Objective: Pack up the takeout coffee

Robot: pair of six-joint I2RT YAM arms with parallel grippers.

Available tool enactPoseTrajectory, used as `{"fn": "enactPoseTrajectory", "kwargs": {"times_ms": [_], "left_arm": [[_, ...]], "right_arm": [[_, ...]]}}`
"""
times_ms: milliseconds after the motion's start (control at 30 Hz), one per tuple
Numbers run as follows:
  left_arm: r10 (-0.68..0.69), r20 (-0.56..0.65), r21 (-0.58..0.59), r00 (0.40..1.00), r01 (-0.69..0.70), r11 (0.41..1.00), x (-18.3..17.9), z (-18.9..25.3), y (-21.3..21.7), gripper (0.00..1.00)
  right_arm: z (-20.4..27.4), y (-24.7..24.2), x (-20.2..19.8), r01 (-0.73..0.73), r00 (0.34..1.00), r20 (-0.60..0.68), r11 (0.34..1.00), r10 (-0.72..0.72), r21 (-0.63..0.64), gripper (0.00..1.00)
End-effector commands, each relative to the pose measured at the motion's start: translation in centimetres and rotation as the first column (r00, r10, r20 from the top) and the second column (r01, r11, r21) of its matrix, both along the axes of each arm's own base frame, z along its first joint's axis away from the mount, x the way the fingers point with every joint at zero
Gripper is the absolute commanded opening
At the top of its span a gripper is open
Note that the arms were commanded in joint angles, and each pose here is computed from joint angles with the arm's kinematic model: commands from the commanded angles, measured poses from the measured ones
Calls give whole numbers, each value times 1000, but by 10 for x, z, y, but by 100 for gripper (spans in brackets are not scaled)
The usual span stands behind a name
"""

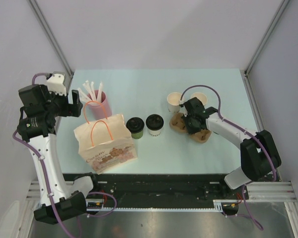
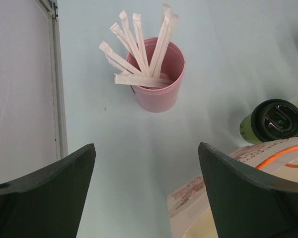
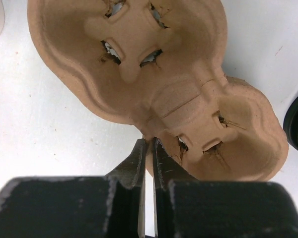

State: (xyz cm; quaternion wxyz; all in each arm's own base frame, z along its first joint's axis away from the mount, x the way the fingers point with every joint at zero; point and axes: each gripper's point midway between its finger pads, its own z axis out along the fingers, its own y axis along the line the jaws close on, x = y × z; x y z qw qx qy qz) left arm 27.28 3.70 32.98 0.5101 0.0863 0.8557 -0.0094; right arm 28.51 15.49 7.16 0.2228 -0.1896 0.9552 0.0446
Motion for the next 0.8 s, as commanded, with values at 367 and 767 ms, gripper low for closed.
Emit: {"fn": "enactPoseTrajectory", "kwargs": {"times_ms": [367, 767], "left_arm": [[-80, 37, 38, 996, 78, 996, 1, 6, -6, 90], [-79, 38, 46, 996, 77, 996, -1, 6, -6, 90]], "right_arm": [[30, -4, 3, 54, 995, 79, 998, -55, 15, 8], [19, 1, 3, 52, 997, 49, 998, -53, 21, 15]]}}
